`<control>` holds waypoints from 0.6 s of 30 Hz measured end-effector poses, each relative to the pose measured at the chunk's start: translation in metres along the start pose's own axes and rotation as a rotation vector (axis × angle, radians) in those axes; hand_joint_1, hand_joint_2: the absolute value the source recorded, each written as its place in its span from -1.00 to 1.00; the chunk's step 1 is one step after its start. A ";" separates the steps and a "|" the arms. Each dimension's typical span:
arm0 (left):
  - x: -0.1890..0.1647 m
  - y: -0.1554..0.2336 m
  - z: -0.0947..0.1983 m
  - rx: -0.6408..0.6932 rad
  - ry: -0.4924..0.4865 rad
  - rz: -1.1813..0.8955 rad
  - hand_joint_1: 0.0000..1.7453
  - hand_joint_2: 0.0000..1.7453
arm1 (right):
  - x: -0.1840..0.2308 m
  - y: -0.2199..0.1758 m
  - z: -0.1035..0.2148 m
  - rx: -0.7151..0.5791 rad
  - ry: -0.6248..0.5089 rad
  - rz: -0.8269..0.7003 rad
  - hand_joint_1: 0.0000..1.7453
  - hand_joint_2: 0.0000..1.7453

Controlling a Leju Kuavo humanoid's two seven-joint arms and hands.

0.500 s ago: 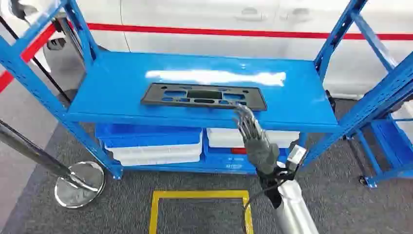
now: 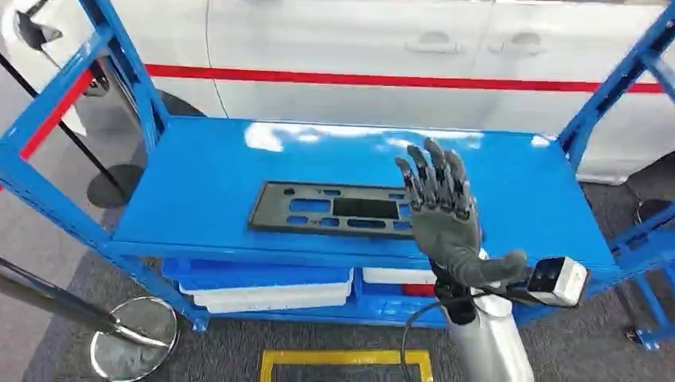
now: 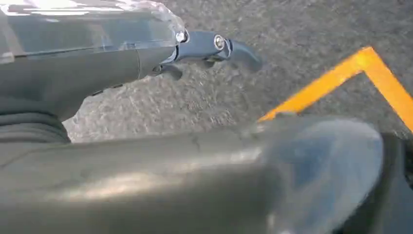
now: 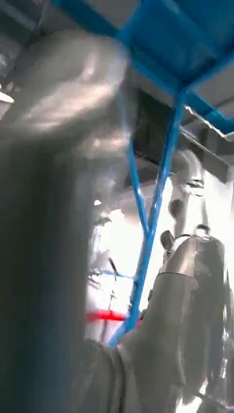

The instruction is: Take the parts from the cabinet and place them on the table.

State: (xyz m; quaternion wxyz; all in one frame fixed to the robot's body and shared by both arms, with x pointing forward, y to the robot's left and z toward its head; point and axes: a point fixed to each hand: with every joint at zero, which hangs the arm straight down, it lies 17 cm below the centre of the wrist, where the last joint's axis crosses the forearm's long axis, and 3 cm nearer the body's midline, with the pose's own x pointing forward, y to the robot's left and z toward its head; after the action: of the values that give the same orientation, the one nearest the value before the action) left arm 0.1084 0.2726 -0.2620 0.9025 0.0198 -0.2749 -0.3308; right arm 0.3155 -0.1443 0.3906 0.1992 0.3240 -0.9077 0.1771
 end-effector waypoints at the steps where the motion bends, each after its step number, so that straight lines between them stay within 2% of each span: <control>1: -0.001 -0.001 0.001 -0.003 -0.001 -0.002 -1.00 -1.00 | 0.008 0.003 -0.006 0.021 -0.026 0.001 -1.00 -1.00; 12: -0.010 -0.001 0.005 -0.004 -0.008 -0.040 -1.00 -1.00 | 0.051 0.027 -0.019 0.129 -0.153 -0.047 -1.00 -1.00; 18: 0.008 0.017 -0.003 0.042 -0.047 -0.071 -1.00 -1.00 | 0.067 0.039 -0.030 0.166 -0.208 -0.034 -1.00 -1.00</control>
State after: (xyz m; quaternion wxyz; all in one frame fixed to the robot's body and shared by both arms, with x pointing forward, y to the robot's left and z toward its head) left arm 0.1254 0.2808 -0.2568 0.8830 0.0404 -0.3021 -0.3570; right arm 0.2500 -0.1368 0.4410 0.0793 0.3712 -0.9001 0.2137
